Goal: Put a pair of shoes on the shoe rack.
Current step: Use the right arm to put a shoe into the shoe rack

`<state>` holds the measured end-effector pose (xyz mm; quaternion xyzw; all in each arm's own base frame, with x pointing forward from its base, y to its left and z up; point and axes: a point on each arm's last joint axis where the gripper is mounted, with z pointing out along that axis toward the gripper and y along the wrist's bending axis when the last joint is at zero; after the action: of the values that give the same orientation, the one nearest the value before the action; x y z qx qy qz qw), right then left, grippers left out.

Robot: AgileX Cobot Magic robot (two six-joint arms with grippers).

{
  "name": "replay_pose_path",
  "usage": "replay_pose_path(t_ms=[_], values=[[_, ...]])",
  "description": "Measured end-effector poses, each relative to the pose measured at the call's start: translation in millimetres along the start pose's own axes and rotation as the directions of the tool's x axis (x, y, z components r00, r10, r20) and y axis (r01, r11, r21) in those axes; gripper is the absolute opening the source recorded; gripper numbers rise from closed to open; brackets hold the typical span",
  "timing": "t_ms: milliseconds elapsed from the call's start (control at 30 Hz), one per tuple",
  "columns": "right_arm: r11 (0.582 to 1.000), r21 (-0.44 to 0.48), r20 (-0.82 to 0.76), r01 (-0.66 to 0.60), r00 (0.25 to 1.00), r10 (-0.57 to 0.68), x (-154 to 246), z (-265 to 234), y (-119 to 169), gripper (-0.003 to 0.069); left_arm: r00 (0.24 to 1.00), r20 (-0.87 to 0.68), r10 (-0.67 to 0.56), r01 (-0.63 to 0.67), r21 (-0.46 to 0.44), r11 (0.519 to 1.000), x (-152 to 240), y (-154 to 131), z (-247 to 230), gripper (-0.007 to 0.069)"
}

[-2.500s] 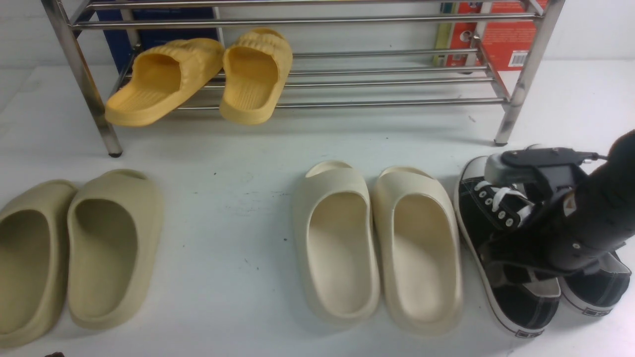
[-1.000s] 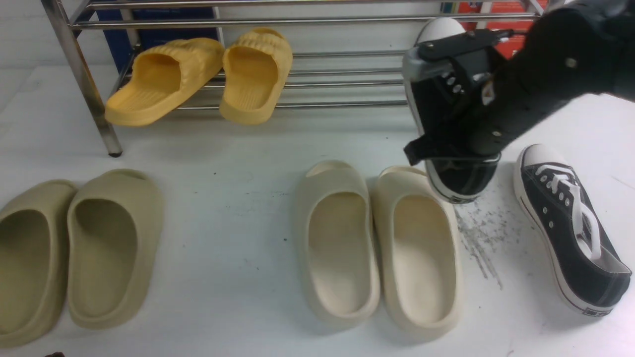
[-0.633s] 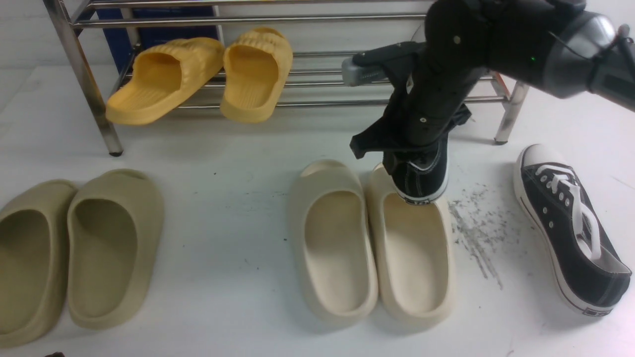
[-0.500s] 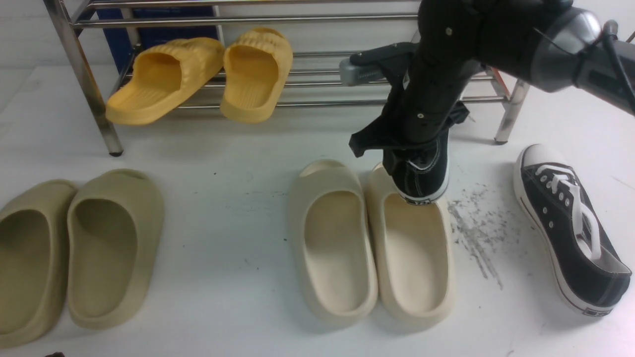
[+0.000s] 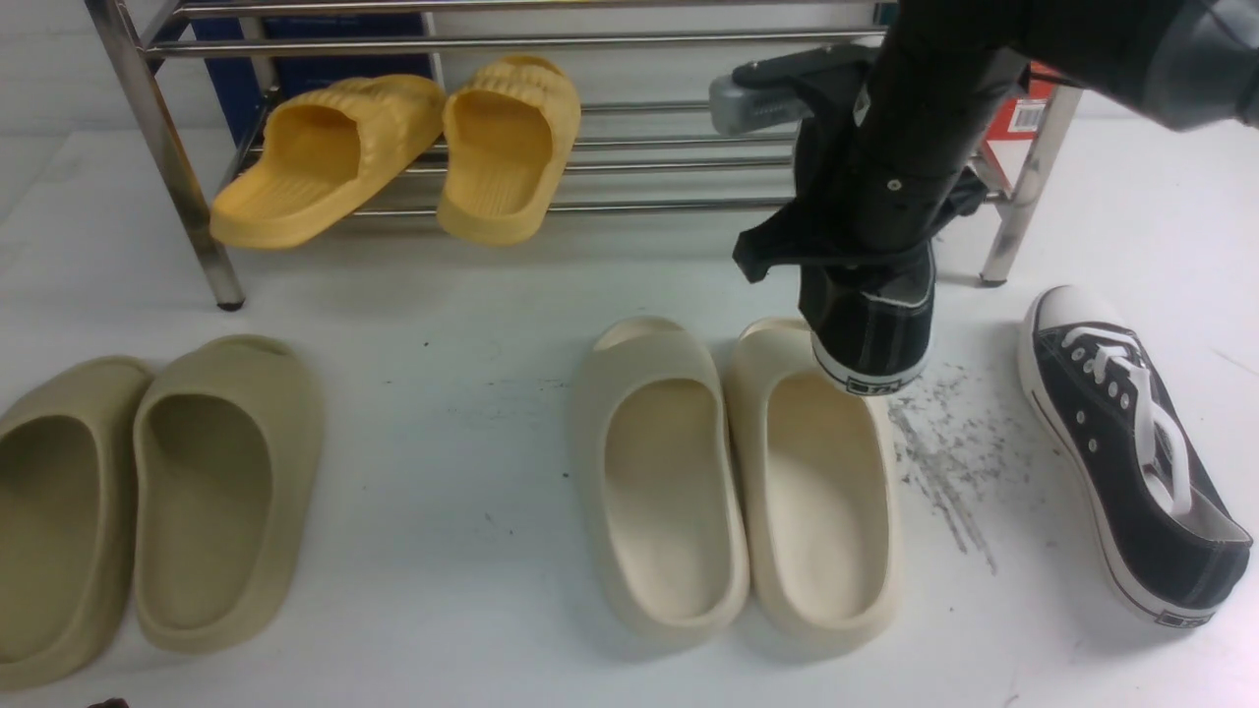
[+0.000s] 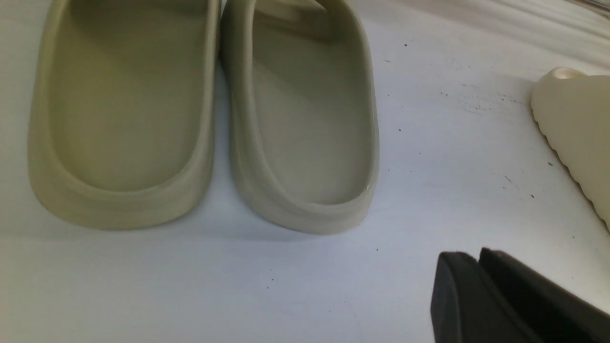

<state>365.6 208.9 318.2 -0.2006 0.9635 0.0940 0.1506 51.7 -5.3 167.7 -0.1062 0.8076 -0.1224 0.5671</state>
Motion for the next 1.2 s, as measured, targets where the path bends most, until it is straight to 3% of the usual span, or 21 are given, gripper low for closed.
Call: replay_pose_path(t_ms=[300,633,1200], values=[[1.0,-0.01,0.032,0.001,0.999,-0.001,5,-19,2,0.0032,1.0,0.0,0.0,0.0,0.0,1.0,0,0,0,0.006],[1.0,0.021,-0.036,-0.007,0.999,0.007,43,-27,-7,0.0032,1.0,0.0,0.0,0.0,0.0,1.0,0,0,0,0.006],[0.999,0.005,0.07,-0.038,0.997,0.038,12,17,-16,0.0032,1.0,0.0,0.0,0.0,0.0,1.0,0,0,0,0.006]])
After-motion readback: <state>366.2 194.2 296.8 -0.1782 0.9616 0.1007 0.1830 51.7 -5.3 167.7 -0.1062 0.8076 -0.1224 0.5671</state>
